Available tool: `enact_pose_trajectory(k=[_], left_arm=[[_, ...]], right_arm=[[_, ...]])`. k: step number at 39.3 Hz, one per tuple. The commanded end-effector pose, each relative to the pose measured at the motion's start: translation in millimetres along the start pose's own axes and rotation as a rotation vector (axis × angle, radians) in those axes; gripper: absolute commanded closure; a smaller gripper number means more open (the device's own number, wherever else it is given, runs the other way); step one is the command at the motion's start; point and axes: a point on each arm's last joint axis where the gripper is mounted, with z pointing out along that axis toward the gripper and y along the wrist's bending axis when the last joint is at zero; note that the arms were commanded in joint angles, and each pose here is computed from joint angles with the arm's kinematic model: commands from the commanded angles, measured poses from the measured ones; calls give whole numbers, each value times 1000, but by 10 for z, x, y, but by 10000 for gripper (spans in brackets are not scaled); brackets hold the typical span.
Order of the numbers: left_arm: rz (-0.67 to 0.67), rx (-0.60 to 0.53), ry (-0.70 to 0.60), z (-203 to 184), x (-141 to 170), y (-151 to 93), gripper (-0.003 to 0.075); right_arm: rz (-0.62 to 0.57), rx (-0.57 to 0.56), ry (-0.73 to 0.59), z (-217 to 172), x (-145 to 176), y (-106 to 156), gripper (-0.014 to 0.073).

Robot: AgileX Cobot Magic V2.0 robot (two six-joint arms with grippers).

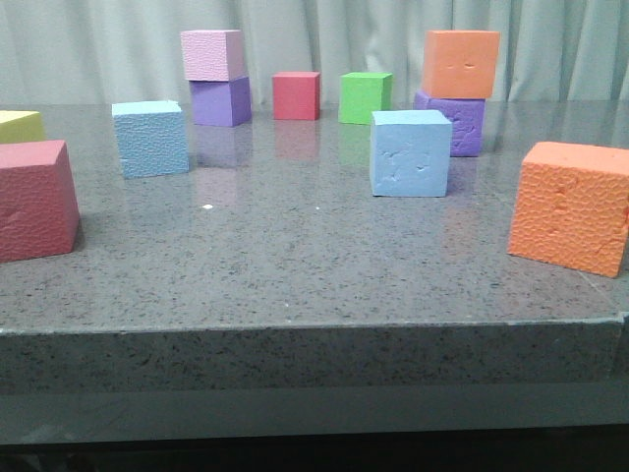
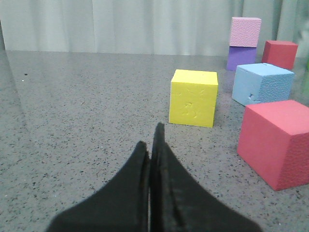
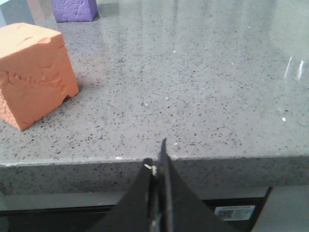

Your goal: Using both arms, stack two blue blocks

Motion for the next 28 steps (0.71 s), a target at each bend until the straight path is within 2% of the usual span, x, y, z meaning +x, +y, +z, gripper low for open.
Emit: enact_pose_trajectory(k=[1,28], left_arm=[[-9,-7,-94,-16,-70,6,741],[-9,-7,-94,-16,-70,6,741]], right_arm=[[-10,8,-108,-23,-102,-4,667],[-10,9,-131,-25,-122,-5,667]])
